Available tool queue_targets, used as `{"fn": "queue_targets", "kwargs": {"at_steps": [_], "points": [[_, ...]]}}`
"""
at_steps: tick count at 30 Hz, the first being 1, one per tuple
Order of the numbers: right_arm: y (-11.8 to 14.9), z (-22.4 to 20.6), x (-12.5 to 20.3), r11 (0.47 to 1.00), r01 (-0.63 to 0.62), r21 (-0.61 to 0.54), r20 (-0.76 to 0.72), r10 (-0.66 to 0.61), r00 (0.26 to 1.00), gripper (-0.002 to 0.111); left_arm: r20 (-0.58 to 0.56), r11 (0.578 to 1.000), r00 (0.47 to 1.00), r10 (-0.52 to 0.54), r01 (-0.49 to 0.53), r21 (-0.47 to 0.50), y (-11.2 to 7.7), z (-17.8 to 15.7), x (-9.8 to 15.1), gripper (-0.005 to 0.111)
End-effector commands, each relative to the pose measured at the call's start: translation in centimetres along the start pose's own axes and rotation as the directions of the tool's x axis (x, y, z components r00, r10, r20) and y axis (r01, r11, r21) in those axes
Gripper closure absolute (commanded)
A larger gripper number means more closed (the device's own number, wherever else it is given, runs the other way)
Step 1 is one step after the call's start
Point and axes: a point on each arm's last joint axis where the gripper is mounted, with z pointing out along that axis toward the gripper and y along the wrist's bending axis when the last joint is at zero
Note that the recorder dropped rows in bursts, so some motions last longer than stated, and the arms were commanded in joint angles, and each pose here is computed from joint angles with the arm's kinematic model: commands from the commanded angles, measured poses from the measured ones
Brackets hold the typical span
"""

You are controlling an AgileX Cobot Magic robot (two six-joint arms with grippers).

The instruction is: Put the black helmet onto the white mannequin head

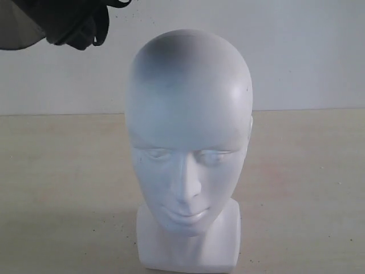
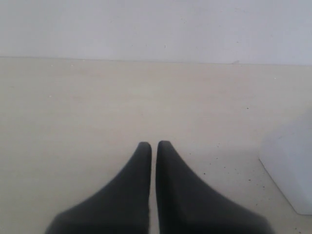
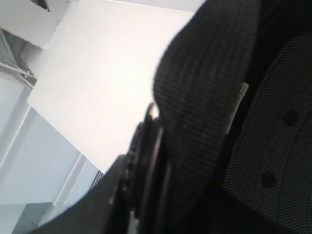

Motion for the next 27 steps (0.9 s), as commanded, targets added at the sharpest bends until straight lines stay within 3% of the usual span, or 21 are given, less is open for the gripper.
{"fn": "queue_targets", "kwargs": {"at_steps": [1,5,9,18,27], "points": [[0.7,-0.3,-0.1,0.994,0.051,-0.094,0.003,-0.051,0.999,0.109,0.000,1.000,1.000,-0.002,0.002,0.001,0.0,0.0,0.1,0.102],[0.0,-0.5,-0.4,0.975,0.212,-0.066,-0.001,-0.213,0.977,0.109,0.000,1.000,1.000,-0.002,0.002,0.001,0.0,0.0,0.1,0.102],[-0.1,-0.5,-1.0,0.973,0.220,-0.065,0.058,-0.217,0.975,0.109,0.000,1.000,1.000,-0.002,0.002,0.001,0.0,0.0,0.1,0.102],[0.3,-0.7,-2.2,0.991,0.103,-0.088,0.146,-0.090,0.985,0.109,0.000,1.000,1.000,-0.002,0.002,0.001,0.0,0.0,0.1,0.102],[1.6,-1.3,-3.5,0.991,0.073,-0.111,0.174,-0.053,0.983,0.109,0.000,1.000,1.000,-0.002,0.002,0.001,0.0,0.0,0.1,0.102]]}}
